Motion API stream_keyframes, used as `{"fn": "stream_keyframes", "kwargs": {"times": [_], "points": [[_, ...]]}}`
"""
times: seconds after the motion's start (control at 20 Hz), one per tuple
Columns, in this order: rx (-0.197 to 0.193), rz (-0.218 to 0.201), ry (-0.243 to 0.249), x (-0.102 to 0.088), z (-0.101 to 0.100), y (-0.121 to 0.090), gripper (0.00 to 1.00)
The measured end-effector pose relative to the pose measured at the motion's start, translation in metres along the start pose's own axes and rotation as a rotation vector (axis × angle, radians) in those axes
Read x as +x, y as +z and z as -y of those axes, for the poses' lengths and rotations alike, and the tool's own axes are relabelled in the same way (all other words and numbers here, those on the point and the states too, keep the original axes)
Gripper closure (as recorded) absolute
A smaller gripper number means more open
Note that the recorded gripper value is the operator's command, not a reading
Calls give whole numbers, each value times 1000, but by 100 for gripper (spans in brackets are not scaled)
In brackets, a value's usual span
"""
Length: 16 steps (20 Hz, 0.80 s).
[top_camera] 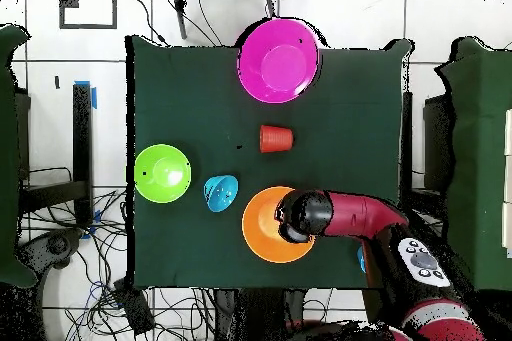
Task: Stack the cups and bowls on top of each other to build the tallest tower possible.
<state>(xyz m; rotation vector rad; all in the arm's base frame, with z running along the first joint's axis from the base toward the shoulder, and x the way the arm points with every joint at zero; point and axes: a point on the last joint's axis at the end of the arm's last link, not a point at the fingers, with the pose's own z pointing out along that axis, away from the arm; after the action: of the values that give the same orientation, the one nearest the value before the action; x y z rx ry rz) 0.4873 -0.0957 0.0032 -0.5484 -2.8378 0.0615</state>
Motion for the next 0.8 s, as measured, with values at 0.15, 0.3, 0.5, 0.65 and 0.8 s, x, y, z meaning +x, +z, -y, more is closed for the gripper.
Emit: {"fn": "stream_keyframes", "kwargs": {"times": [0.15,0.3,0.5,0.65,0.8], "points": [[-9,-17,15,-3,5,13,0],[-15,-29,27,-3,11,19,0],[-19,-38,39,-2,17,23,0],[-18,-38,41,-2,18,23,0],[-18,-36,41,-3,18,22,0]]}}
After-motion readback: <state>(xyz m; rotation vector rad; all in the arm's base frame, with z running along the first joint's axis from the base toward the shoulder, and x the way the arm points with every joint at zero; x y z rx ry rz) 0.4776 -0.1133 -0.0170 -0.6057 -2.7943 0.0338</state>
